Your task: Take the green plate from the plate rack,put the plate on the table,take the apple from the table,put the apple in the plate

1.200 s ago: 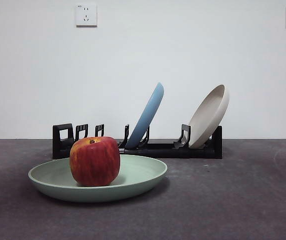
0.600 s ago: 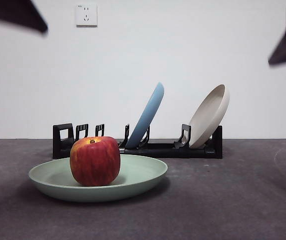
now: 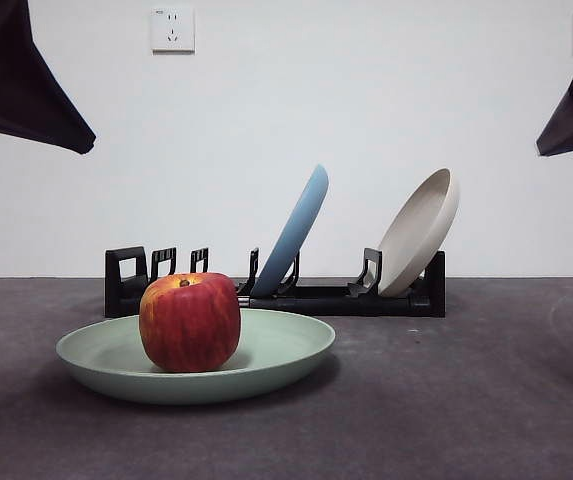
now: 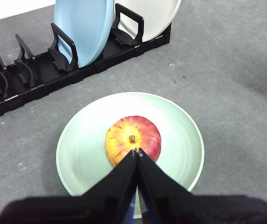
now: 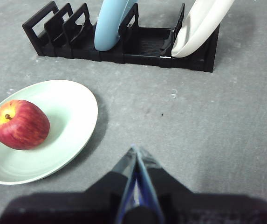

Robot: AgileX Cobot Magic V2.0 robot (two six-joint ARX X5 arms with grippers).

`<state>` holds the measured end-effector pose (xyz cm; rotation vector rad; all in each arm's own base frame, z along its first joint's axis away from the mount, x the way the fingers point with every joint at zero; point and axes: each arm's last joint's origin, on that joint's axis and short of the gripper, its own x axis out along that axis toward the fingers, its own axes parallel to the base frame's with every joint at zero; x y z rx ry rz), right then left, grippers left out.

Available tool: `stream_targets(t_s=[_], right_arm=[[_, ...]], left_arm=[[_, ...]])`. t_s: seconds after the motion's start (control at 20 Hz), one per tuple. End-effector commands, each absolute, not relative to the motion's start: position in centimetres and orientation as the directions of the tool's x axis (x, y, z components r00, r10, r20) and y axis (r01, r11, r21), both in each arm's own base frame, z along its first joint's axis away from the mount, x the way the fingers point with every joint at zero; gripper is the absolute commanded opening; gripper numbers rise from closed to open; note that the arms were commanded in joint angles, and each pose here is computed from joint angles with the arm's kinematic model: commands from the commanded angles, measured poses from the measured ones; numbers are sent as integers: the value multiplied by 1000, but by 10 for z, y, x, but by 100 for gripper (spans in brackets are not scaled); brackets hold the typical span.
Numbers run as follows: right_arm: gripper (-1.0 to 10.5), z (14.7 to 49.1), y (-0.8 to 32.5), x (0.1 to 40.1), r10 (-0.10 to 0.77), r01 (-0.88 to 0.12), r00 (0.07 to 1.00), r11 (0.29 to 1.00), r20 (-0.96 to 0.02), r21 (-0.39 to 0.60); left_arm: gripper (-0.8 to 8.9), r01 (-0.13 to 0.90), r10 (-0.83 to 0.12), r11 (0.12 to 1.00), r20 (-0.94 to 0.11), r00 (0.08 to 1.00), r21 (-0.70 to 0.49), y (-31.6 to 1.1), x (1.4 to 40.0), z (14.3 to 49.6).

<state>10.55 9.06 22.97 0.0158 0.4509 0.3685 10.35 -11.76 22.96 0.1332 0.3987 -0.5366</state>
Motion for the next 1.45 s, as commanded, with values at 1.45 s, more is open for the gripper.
stream_targets(t_s=[1.45], right_arm=[[1, 229, 91, 105, 352, -340, 837, 934, -419, 105]], left_arm=[[-3, -61, 62, 998, -208, 976, 12, 3, 97, 157]])
